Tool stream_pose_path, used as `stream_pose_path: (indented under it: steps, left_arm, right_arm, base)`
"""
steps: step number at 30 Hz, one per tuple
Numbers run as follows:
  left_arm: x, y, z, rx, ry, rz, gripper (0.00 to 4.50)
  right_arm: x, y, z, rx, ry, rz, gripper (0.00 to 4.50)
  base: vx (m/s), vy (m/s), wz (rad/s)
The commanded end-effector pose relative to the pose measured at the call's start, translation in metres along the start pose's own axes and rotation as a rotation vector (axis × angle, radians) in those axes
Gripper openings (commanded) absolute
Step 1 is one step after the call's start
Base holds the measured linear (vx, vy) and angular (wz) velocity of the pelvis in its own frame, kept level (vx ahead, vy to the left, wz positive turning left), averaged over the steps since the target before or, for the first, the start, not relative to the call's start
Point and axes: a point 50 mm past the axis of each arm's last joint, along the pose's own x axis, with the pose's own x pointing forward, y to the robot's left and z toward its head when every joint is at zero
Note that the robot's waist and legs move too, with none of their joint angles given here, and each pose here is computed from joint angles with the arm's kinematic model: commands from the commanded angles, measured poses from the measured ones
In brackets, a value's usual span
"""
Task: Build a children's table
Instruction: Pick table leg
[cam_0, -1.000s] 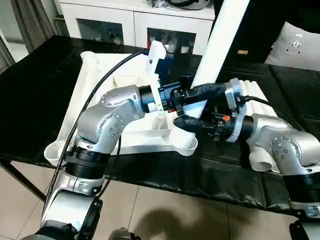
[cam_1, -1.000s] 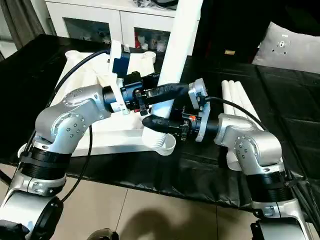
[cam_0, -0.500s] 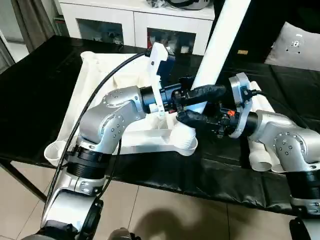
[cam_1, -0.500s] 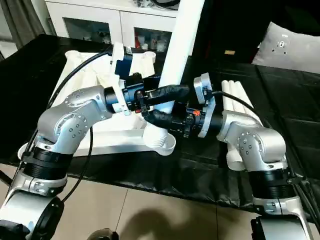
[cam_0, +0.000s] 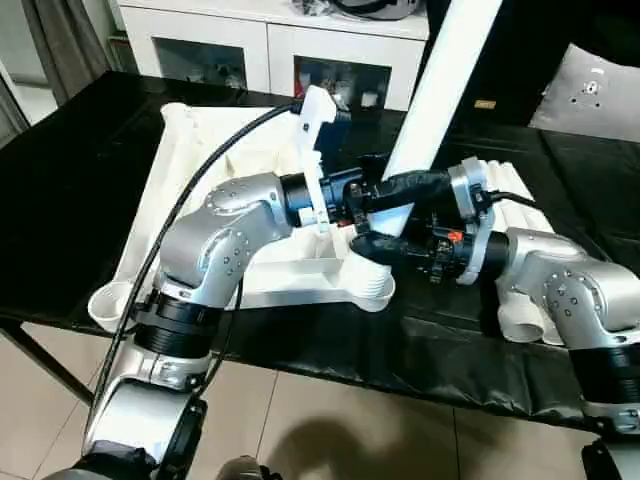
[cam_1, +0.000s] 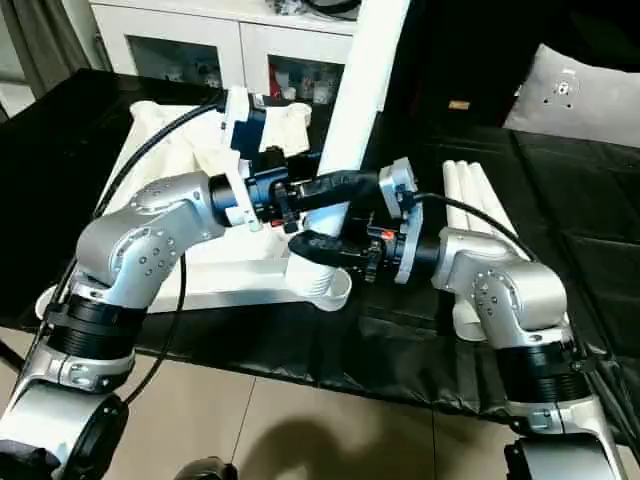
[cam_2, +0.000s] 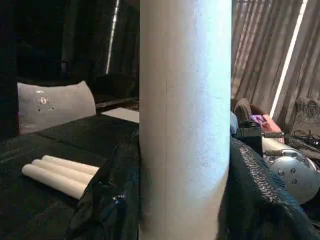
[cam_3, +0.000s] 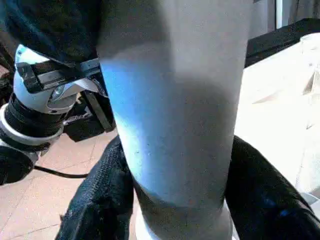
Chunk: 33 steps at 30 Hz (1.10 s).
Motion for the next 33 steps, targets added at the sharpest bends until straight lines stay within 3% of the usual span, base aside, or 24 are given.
stream_pose_path:
  steps: [1,6,18,20,22,25,33]
  left_arm:
    - [0.002,-0.001,0.002,0.019,-0.002,-0.008,1.87]
    - [0.003,-0.001,0.002,0.018,-0.003,-0.009,1.87]
    - [0.005,-0.007,0.001,-0.022,-0.021,-0.025,1.87]
    - [0.006,-0.016,0.006,-0.069,-0.076,-0.087,2.57]
    - [0.008,-0.024,0.012,-0.128,-0.133,-0.155,2.56]
    - [0.010,-0.033,0.015,-0.169,-0.173,-0.227,2.99]
    - [0.019,-0.033,0.008,-0.155,-0.134,-0.181,3.71]
  right_arm:
    - [0.000,0.002,0.003,-0.001,-0.012,0.016,2.15]
    - [0.000,0.003,0.002,0.011,-0.015,0.029,1.95]
    - [-0.001,-0.001,-0.002,0.020,-0.010,-0.019,1.93]
    - [-0.001,-0.003,-0.004,0.023,0.000,-0.039,1.93]
    - [0.000,-0.004,-0.004,0.023,-0.011,-0.048,1.93]
    - [0.003,-0.005,-0.004,0.027,-0.026,-0.052,1.92]
    - [0.012,-0.005,-0.006,0.011,-0.057,-0.074,1.91]
  base:
    - [0.000,0.000,0.00]
    - [0.000,0.000,0.00]
    - [0.000,0.000,0.00]
    - [0.000,0.000,0.00]
    - [0.000,0.000,0.00]
    - [0.000,0.000,0.00]
    - [0.000,0.000,0.00]
